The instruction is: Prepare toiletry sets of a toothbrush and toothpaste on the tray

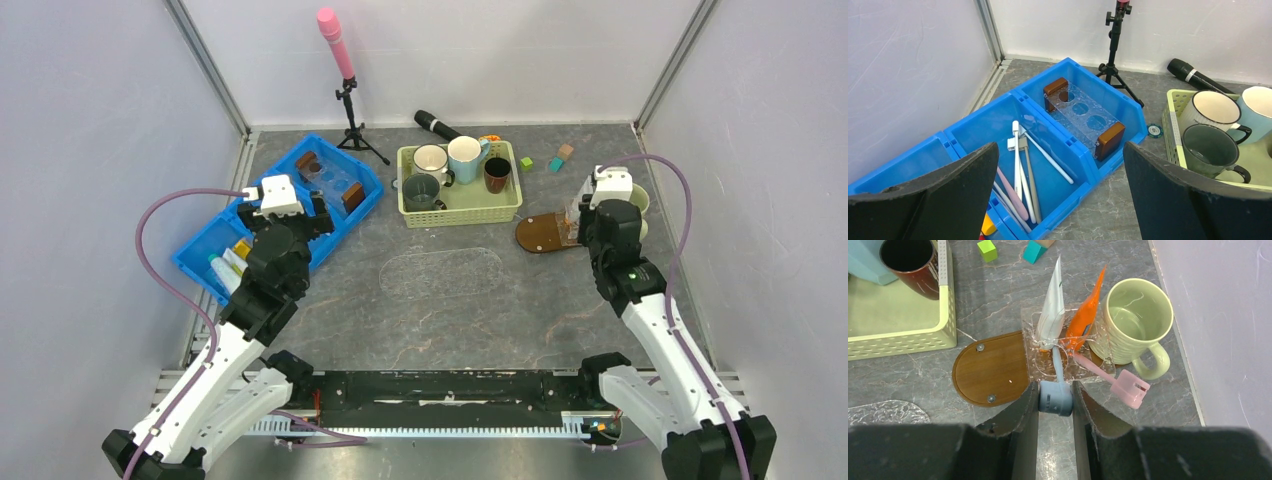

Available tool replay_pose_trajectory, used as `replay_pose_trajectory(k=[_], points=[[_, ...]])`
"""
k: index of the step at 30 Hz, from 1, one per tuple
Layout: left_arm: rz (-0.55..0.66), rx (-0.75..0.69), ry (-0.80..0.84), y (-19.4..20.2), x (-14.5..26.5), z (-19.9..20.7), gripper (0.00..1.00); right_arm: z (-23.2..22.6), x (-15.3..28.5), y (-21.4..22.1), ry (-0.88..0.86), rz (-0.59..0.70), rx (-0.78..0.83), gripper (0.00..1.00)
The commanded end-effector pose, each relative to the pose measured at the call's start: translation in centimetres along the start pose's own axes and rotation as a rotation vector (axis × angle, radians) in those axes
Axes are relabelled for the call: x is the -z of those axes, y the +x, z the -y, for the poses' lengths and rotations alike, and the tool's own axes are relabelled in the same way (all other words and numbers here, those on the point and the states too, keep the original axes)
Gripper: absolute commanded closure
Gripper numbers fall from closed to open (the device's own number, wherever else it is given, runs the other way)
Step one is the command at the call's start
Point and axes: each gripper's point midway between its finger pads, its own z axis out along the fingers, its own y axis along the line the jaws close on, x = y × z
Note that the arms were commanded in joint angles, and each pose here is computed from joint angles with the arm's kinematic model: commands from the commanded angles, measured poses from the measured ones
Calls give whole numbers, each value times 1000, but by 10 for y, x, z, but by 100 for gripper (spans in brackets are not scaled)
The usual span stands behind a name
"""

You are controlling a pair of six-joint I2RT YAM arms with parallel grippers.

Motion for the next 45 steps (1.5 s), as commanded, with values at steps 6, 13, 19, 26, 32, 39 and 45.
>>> replay_pose_trajectory(k=[6, 13, 19, 26, 32, 39, 45], points=[[40, 35, -22, -9, -2, -4, 0, -6, -11, -12, -84, 31, -71, 89], [42, 35, -20, -10, -2, -4, 0, -7, -13, -15, -103, 29, -83, 88], [42, 36, -20, -10, -1, -4, 0, -7, -14, -13, -99, 22, -83, 85], [43, 38, -20, -10, -1, -4, 0, -4, -12, -17, -88, 35, -81, 85], [43, 40, -18, -10, -1, -4, 0, 0, -9, -21, -76, 26, -64, 91], [44, 40, -18, -11, -1, -4, 0, 1, -7, -24, -76, 26, -57, 92], [45, 41, -20, -10, -1, -5, 0, 0, -9, -21, -78, 16, -53, 91]])
